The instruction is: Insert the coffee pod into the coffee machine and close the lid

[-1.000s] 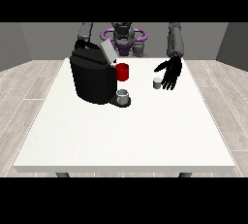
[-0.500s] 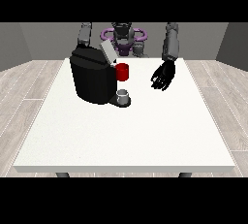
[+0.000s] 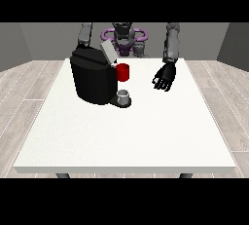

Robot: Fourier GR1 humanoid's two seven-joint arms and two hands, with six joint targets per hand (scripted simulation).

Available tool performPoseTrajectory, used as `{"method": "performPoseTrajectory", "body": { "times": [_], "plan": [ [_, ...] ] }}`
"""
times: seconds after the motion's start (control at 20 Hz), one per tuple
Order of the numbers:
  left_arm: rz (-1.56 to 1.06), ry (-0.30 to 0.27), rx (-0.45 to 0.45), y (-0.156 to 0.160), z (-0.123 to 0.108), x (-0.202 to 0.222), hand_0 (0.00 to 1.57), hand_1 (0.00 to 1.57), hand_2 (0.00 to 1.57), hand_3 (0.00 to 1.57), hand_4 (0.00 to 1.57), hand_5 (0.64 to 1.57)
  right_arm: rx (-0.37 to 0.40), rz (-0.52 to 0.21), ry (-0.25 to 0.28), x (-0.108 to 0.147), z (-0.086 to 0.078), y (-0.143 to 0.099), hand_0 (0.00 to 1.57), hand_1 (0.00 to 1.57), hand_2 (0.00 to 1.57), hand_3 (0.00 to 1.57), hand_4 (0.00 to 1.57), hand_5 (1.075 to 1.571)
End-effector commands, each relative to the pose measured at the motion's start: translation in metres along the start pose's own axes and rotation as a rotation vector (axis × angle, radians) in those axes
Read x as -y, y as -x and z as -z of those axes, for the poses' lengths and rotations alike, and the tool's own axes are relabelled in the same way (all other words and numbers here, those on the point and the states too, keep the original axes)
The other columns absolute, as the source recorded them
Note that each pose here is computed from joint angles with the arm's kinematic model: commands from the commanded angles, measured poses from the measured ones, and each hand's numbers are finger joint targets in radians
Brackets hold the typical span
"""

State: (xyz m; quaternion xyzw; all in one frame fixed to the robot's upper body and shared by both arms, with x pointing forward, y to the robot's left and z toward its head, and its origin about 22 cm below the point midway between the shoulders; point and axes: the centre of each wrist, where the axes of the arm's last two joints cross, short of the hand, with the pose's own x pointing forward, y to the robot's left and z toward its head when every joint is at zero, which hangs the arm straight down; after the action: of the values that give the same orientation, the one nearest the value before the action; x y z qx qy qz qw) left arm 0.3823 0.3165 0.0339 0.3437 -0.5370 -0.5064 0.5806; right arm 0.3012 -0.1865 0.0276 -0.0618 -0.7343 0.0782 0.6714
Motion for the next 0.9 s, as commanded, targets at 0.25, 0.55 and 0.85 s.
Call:
{"method": "performPoseTrajectory", "body": {
  "times": [0.25, 0.55, 0.85],
  "plan": [
    [0.029, 0.065, 0.047, -0.006, 0.007, 0.014, 1.12, 1.12, 1.2, 1.09, 0.39, 1.571, -0.072, 0.033, 0.021, 0.01, -0.008, 0.031, 0.0, 0.0, 0.0, 0.0, 0.0, 1.571],
    [-0.122, 0.035, 0.156, -0.021, 0.018, -0.006, 1.43, 1.43, 1.42, 1.35, 0.49, 1.571, -0.168, -0.068, 0.07, 0.018, -0.013, 0.045, 0.0, 0.0, 0.0, 0.0, 0.0, 1.571],
    [-0.157, 0.069, 0.153, -0.044, 0.036, -0.046, 1.4, 1.4, 1.39, 1.32, 0.5, 1.571, -0.131, -0.077, 0.056, -0.003, -0.007, 0.048, 0.0, 0.0, 0.0, 0.0, 0.0, 1.571]
  ]
}}
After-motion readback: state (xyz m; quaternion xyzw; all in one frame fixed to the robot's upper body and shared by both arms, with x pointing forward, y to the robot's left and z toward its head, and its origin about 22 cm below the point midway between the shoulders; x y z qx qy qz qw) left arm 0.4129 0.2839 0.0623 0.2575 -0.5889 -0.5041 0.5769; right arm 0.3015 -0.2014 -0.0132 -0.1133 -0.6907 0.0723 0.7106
